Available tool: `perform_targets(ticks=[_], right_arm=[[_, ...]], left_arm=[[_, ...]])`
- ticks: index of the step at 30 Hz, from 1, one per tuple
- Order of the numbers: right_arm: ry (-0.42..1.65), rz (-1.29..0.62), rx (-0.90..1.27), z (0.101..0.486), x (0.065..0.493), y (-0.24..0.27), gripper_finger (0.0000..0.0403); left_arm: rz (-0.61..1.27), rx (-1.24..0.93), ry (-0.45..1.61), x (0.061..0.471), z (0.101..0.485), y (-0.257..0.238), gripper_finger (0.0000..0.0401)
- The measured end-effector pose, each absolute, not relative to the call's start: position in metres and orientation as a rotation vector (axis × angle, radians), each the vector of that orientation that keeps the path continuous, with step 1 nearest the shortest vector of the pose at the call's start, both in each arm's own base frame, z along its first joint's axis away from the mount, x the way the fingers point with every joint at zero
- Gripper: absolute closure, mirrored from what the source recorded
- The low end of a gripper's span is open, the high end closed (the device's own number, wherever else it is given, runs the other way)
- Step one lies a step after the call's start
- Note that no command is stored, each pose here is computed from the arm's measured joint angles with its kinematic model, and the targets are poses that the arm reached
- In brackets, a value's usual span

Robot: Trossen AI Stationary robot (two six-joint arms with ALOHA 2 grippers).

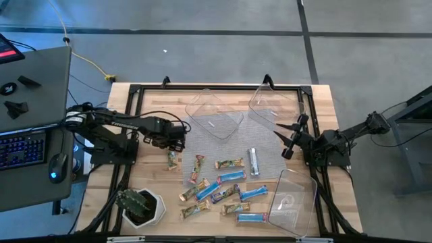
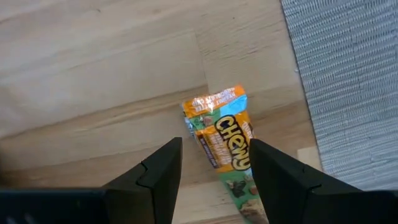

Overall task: Pick and place Granola Bars by type
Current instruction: Put the yellow granola bar into the top middle transparent bin

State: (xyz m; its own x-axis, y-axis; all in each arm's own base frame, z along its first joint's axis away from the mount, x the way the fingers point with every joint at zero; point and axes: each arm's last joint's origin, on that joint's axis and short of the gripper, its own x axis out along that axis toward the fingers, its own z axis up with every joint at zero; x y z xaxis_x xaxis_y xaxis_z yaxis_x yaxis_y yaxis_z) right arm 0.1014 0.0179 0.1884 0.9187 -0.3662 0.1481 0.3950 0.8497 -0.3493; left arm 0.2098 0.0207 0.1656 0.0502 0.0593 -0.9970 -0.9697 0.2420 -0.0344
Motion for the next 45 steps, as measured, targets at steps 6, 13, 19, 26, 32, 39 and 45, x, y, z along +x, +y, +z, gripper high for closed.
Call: perform_targets(ticks=[6, 13, 19, 26, 32, 39, 45], right_arm=[[-0.076, -0.401, -0.385, 0.188, 0.101, 0.018, 0.0279], [-0.074, -0.401, -0.387, 0.188, 0.101, 0.018, 0.0279], [-0.070, -0.400, -0.389, 0.188, 0.102, 0.018, 0.0279], [-0.068, -0.399, -0.391, 0.187, 0.102, 0.018, 0.0279], [-0.065, -0.399, -0.392, 0.187, 0.102, 0.018, 0.0279], [-0.064, -0.398, -0.392, 0.187, 0.102, 0.018, 0.0279], [-0.064, -0.398, -0.391, 0.187, 0.102, 0.018, 0.0279]], left_arm=[[1.062, -1.026, 1.213, 0.210, 0.166, 0.015, 0.0222], [1.113, -1.038, 1.160, 0.211, 0.166, -0.001, 0.0222], [1.180, -1.051, 1.077, 0.212, 0.165, -0.011, 0.0222], [1.213, -1.051, 1.095, 0.218, 0.151, -0.019, 0.0222], [1.201, -1.047, 1.078, 0.229, 0.139, -0.021, 0.0222], [1.182, -0.994, 1.046, 0.232, 0.137, -0.020, 0.0252], [1.153, -0.943, 1.045, 0.233, 0.137, -0.019, 0.0313]])
